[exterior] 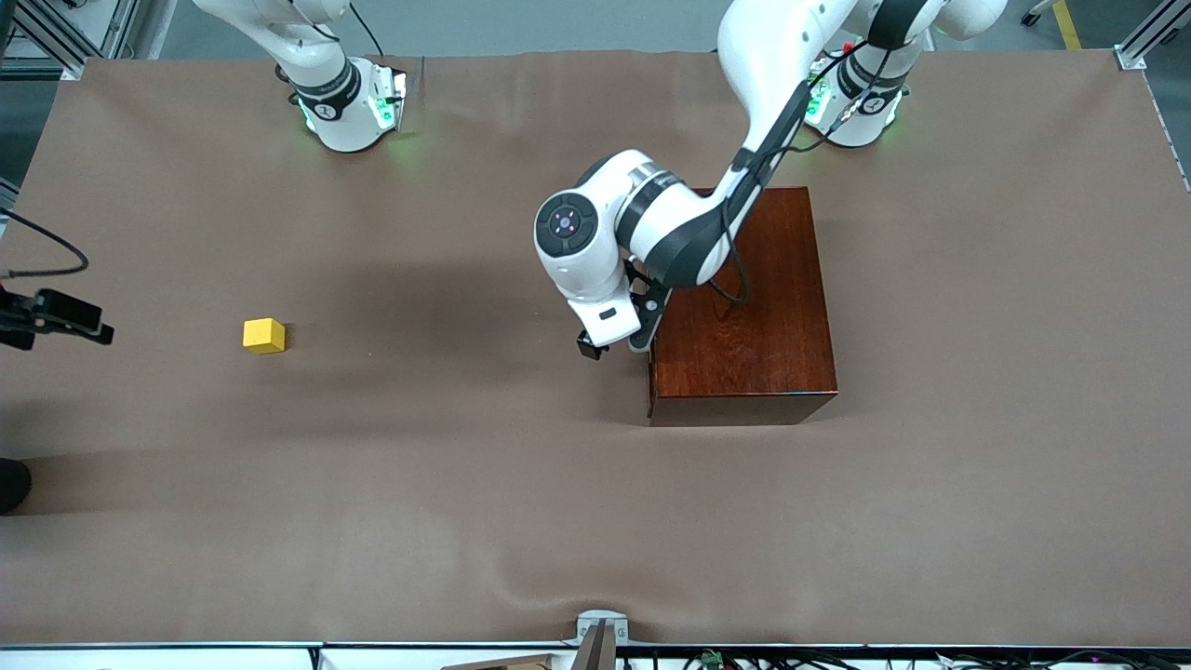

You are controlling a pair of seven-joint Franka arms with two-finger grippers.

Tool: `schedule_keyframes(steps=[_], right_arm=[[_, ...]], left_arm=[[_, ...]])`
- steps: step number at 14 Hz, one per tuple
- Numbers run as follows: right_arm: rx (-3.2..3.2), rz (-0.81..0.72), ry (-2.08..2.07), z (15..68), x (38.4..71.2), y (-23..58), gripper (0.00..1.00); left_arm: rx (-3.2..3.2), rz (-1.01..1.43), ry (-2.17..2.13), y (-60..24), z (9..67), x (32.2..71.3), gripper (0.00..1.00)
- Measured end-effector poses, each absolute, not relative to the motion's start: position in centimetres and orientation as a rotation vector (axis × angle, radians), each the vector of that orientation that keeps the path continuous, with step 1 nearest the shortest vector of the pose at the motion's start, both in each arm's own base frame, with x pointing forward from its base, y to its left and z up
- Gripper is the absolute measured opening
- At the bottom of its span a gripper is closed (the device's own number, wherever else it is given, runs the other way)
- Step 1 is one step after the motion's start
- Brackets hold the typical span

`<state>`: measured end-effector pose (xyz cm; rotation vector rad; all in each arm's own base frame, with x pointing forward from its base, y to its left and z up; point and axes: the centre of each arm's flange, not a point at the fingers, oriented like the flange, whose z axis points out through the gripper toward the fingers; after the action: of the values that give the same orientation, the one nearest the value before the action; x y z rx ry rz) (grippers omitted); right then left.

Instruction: Open drawer, take yellow block, close drawer

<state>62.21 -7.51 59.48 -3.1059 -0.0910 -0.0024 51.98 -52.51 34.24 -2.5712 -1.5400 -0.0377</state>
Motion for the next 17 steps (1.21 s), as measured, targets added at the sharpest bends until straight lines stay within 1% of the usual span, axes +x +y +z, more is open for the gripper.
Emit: schedule_keyframes(steps=[4, 6, 9, 12, 15, 17], right_arm=[[-3.097, 0.017, -0.185, 65.0, 59.2, -3.8, 1.0], [-3.092, 0.046, -0.206, 66.5, 57.5, -3.0, 1.0], [-3.094, 0.041, -0.24, 67.3, 56.6, -1.9, 1.0], [-3.125, -0.003, -0.285, 66.9, 55.8, -0.5, 1.0], [-3.128, -0.02, -0.285, 65.9, 54.2, -0.7, 1.0], [-3.128, -0.031, -0.285, 65.9, 53.7, -0.7, 1.0]], left_arm=[[-2.694, -0.032, -1.348, -47.5, 43.1, 54.0, 1.0], [-2.734, -0.002, -1.166, -43.6, 46.0, 55.2, 1.0], [-2.795, 0.02, -0.966, -37.3, 48.7, 58.2, 1.0], [-2.877, 0.064, -0.602, -31.2, 51.1, 60.3, 1.0], [-2.901, 0.075, -0.478, -24.8, 52.8, 62.4, 1.0], [-2.93, 0.078, -0.39, -20.9, 54.2, 63.4, 1.0]])
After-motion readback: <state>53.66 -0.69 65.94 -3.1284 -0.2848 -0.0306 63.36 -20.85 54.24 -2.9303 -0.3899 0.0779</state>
